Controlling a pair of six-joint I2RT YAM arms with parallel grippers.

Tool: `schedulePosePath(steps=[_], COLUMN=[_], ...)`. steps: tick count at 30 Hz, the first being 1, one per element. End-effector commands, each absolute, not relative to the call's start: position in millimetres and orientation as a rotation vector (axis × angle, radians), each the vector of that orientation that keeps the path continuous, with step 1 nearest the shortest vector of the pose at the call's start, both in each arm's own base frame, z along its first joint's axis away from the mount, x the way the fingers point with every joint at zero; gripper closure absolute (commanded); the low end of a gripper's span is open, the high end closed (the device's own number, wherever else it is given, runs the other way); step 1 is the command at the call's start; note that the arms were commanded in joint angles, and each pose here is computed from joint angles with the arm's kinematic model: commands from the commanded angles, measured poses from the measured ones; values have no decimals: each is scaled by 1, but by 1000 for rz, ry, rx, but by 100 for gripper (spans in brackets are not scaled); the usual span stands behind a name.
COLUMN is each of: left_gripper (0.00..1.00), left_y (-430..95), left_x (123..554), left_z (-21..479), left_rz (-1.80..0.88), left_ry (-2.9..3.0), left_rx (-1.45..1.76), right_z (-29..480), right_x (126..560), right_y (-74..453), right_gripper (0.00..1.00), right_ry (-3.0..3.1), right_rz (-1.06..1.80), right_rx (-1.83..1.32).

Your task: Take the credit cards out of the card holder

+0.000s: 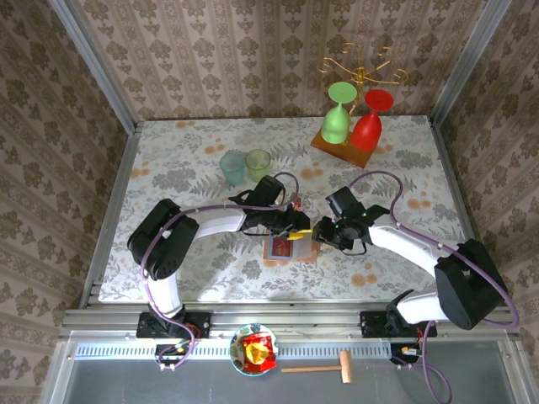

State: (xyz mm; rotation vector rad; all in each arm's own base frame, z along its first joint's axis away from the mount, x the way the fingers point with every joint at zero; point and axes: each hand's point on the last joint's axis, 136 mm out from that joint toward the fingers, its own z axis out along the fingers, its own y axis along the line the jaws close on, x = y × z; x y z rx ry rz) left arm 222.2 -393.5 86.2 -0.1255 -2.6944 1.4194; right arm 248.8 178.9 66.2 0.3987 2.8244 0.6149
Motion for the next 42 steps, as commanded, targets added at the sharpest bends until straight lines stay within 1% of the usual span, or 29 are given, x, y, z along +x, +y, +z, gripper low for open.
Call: schedulePosePath(steps=[1, 7, 10, 15, 16, 22, 28, 33, 42], left_gripper=[61, 61, 61, 62, 63, 68, 69, 70, 68], left_y=[-401, -401, -388, -352, -346, -315, -303, -295, -286], left_x=[221, 229, 234, 243, 243, 241, 235, 232, 226], left_z=[91, 102, 108, 111, 110, 93, 79, 63, 46], left_rz=[1451, 1499, 1499, 1451, 1437, 1315, 1265, 1188, 1105], left_ry=[-2665, -2674, -2718, -2831, -2848, -2938, -2947, -2951, -2963], left_rx=[-189, -203, -200, -149, -141, -77, -34, -13, 4], right_z=[82, 95, 101, 106, 97, 89, 73, 59, 46], right_x=[252, 259, 264, 269, 270, 273, 274, 273, 270], right_y=[180, 193, 206, 224, 227, 257, 280, 287, 285], right_gripper=[60, 61, 62, 63, 64, 66, 67, 67, 68], right_ry=[2797, 2776, 2758, 2746, 2773, 2809, 2849, 2882, 2912], right_rz=[646, 734, 825, 925, 921, 987, 1025, 1017, 988], right_rx=[411, 401, 399, 397, 400, 354, 331, 328, 333])
